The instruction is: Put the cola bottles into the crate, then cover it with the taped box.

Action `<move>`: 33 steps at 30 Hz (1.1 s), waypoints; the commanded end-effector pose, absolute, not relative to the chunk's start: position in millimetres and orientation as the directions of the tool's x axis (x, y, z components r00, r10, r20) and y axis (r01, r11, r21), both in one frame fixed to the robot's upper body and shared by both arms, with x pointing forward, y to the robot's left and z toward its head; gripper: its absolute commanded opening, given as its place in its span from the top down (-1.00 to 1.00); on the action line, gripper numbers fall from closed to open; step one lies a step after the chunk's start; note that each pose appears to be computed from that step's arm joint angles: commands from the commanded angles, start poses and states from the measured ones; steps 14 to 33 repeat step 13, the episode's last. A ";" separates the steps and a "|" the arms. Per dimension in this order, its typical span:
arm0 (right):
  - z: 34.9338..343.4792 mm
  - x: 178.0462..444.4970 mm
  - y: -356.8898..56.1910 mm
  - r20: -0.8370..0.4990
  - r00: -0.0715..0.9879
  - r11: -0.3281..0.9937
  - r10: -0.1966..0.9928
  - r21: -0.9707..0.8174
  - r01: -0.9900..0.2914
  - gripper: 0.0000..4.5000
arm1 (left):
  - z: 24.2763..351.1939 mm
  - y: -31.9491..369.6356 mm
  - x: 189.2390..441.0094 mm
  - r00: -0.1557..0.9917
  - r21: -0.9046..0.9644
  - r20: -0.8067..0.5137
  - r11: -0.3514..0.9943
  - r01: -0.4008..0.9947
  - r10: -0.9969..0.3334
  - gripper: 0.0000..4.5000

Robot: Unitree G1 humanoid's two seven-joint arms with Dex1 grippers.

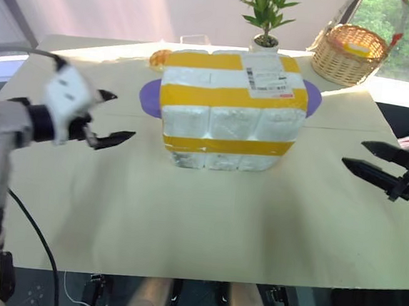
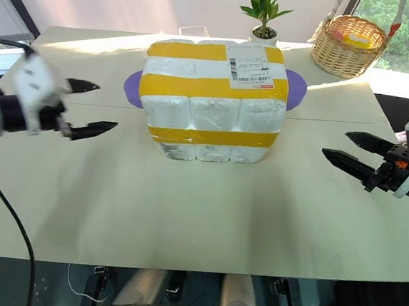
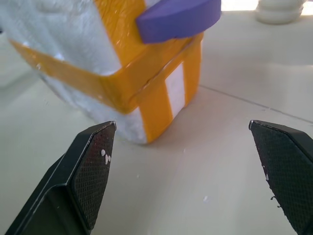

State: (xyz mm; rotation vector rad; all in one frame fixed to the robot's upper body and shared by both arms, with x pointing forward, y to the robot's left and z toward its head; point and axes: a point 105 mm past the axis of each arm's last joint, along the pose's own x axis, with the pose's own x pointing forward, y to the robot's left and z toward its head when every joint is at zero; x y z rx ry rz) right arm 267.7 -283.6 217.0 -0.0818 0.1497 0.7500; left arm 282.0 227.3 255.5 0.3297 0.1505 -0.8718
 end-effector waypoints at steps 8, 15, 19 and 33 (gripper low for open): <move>239.8 275.4 -242.8 -0.204 0.525 0.509 0.826 -0.128 -0.851 -1.00 | 256.2 246.7 260.6 0.475 0.044 -0.272 0.482 0.875 -0.837 -0.97; 239.8 280.4 -223.8 -0.204 0.470 0.455 0.858 -0.120 -0.882 -1.00 | 253.1 237.8 262.3 0.469 0.061 -0.288 0.473 0.879 -0.835 -0.97; 239.8 280.4 -223.8 -0.204 0.470 0.455 0.858 -0.120 -0.882 -1.00 | 253.1 237.8 262.3 0.469 0.061 -0.288 0.473 0.879 -0.835 -0.97; 239.8 280.4 -223.8 -0.204 0.470 0.455 0.858 -0.120 -0.882 -1.00 | 253.1 237.8 262.3 0.469 0.061 -0.288 0.473 0.879 -0.835 -0.97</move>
